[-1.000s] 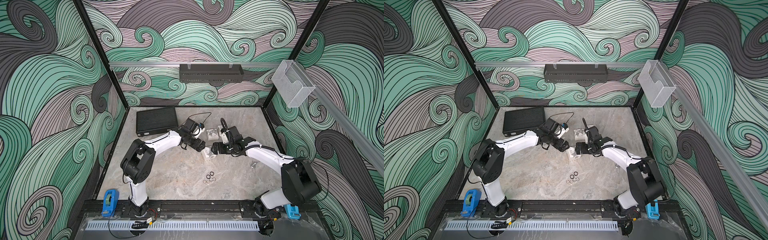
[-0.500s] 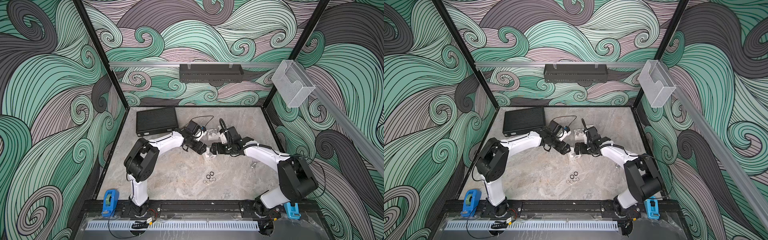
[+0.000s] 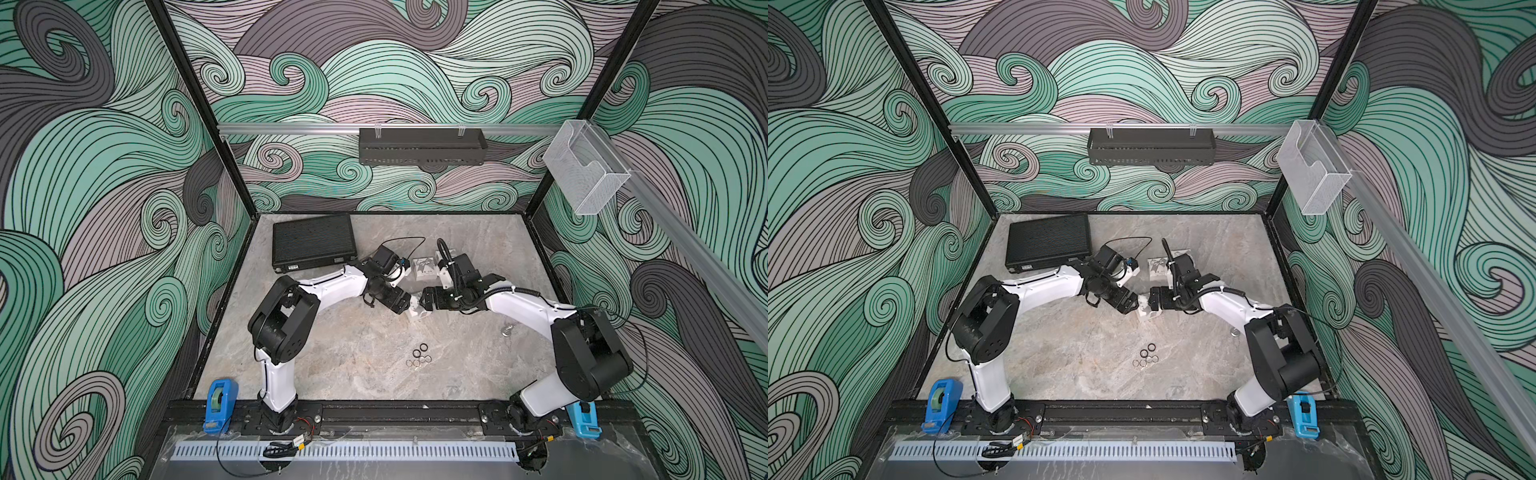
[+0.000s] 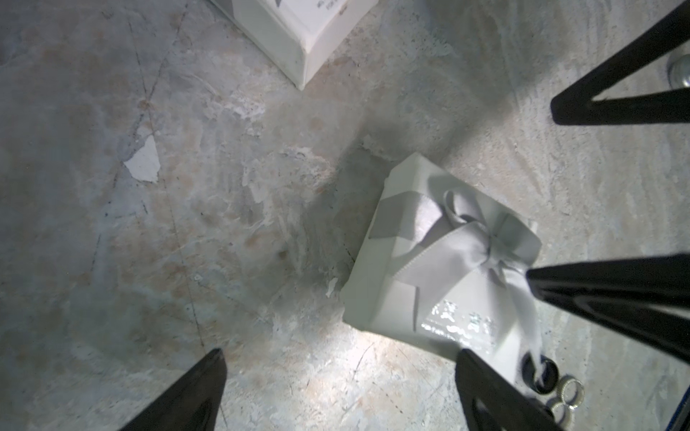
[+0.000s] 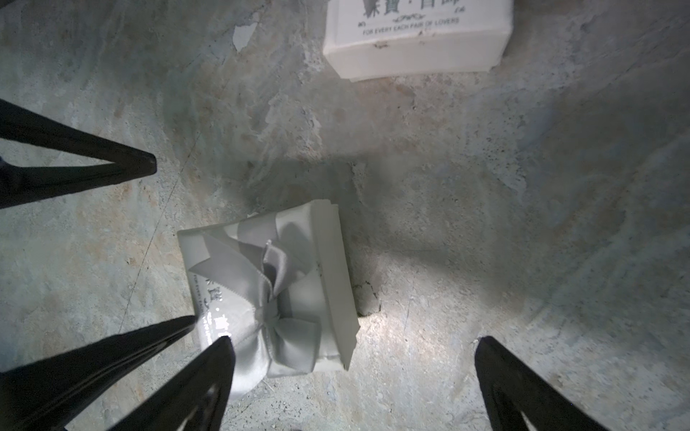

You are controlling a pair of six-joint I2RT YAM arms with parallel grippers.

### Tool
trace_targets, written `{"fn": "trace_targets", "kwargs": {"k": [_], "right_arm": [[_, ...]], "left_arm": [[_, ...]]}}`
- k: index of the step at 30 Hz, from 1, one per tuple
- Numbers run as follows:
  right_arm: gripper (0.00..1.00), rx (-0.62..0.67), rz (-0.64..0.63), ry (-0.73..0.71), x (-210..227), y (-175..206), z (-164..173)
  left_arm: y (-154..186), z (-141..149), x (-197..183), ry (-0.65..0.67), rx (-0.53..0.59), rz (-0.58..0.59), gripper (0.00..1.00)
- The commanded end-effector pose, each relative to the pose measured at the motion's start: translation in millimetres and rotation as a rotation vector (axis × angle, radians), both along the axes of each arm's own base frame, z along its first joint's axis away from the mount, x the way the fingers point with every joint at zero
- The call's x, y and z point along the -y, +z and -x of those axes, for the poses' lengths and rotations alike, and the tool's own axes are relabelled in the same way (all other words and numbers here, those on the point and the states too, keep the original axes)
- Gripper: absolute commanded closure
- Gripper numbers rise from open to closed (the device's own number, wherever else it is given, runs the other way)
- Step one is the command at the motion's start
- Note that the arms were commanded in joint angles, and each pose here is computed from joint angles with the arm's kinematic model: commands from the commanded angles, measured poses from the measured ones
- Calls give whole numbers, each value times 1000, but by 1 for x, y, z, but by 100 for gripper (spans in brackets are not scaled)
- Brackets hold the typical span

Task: Take the rings out of the lift-off lid box
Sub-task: Close the lid on the jewelry box.

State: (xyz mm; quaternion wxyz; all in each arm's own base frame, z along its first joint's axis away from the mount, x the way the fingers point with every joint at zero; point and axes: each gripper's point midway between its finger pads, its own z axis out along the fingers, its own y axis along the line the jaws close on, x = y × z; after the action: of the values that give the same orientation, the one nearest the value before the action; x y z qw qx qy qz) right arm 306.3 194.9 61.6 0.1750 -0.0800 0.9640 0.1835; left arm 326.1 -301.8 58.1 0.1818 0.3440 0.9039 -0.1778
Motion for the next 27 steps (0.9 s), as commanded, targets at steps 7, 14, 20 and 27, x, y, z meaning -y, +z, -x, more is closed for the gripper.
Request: {"fn": "trace_targets", "kwargs": {"k": [7, 14, 20, 27], "right_arm": [[0, -17, 23, 9, -3, -5, -2], [0, -28, 50, 6, -1, -9, -2], [0, -42, 97, 14, 2, -17, -1], [0, -65, 127, 6, 5, -27, 2]], "left_arm": [[-14, 3, -6, 21, -24, -36, 3], [-23, 3, -6, 23, -41, -46, 3], [-10, 2, 2, 12, -34, 10, 3], [4, -8, 5, 7, 0, 18, 3]]}}
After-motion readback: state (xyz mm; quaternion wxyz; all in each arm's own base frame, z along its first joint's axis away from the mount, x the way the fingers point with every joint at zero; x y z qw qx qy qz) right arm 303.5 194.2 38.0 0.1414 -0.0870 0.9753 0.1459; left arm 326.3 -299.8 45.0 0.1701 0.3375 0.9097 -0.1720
